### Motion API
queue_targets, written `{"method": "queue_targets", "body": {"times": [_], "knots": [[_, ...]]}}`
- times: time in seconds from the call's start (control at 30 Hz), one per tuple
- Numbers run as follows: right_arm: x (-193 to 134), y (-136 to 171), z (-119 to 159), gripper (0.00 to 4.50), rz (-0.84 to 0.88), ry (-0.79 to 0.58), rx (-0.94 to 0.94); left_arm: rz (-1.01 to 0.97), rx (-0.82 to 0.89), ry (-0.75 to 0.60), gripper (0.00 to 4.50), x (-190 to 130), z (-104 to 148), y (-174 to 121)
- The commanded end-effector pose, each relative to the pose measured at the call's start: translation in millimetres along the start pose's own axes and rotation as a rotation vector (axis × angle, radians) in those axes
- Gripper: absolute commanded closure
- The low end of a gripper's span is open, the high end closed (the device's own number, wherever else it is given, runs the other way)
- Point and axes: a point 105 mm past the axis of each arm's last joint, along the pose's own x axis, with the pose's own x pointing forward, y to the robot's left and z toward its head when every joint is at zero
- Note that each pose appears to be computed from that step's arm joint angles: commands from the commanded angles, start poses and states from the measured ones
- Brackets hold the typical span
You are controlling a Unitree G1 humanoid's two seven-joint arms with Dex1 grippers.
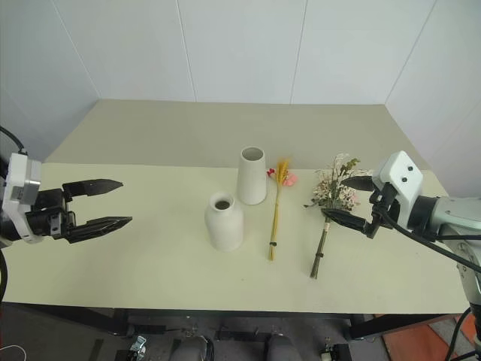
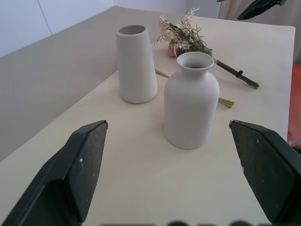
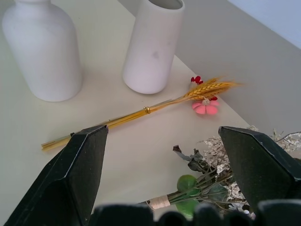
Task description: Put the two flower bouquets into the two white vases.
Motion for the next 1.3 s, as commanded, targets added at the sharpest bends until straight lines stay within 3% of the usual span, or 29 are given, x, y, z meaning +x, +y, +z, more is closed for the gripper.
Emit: {"method": "queue_targets", "body": {"times": [0.03,0.3,0.53,0.87,1.3], "knots": [[-9,-5,11,0.04,-0.030,-0.010,-0.056,0.002,0.049,-0.014,0.00,-1,10,1],[-10,-4,10,0.04,-0.022,0.000,-0.045,-0.003,0.049,-0.014,0.00,-1,10,1],[-6,-4,2,0.04,-0.028,0.069,0.077,-0.010,0.051,-0.015,0.00,0,10,1],[30,-16,-50,0.04,-0.195,0.467,0.541,-0.061,0.087,-0.059,0.00,9,20,8],[66,-31,-96,0.04,-0.381,0.687,0.650,-0.060,0.098,-0.059,0.00,9,20,9]]}}
